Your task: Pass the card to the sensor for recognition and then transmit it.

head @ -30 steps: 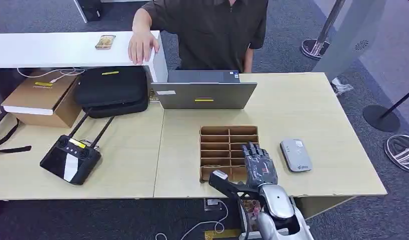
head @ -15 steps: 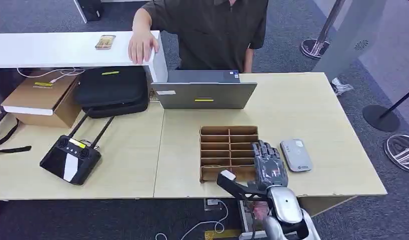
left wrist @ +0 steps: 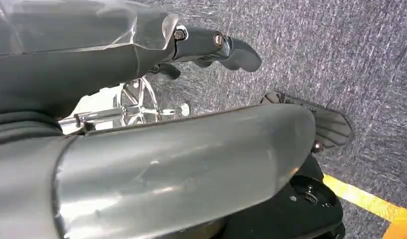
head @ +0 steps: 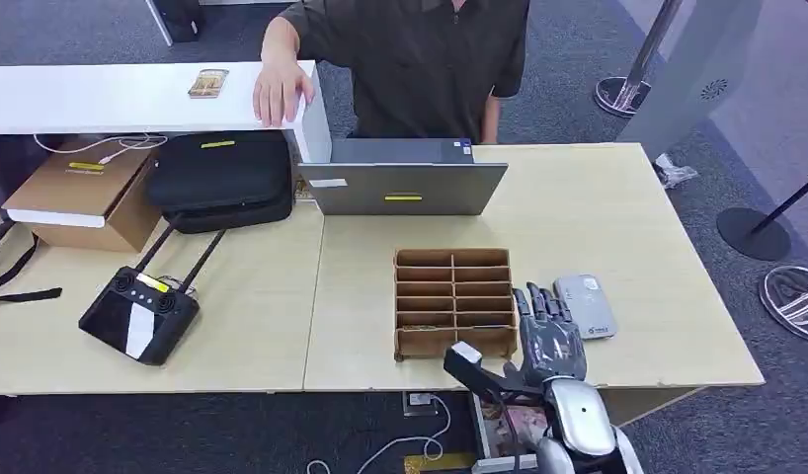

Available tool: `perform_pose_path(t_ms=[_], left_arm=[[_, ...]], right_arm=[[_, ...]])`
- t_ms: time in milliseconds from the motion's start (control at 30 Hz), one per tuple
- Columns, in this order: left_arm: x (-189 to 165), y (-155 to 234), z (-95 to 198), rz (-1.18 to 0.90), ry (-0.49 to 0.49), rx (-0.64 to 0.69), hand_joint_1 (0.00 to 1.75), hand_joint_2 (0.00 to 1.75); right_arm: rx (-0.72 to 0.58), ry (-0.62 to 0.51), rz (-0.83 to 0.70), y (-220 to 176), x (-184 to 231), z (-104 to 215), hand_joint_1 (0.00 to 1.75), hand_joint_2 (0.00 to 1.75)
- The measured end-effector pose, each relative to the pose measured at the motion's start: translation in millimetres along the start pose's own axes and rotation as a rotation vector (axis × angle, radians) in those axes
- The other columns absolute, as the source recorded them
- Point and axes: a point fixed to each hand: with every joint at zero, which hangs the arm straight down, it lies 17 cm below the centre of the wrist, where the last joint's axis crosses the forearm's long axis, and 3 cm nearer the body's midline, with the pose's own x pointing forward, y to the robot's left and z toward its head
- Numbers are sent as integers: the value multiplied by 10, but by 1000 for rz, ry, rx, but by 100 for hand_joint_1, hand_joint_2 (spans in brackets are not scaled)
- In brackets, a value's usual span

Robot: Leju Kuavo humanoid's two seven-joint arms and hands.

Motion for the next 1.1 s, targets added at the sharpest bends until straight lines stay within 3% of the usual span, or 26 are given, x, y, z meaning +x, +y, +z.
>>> perform_pose_path(t_ms=[1100], left_arm=[[0,-5,0,-17,2,-5,0,0]], right_arm=[[31,-15,-41,87,144,-77,0,175]])
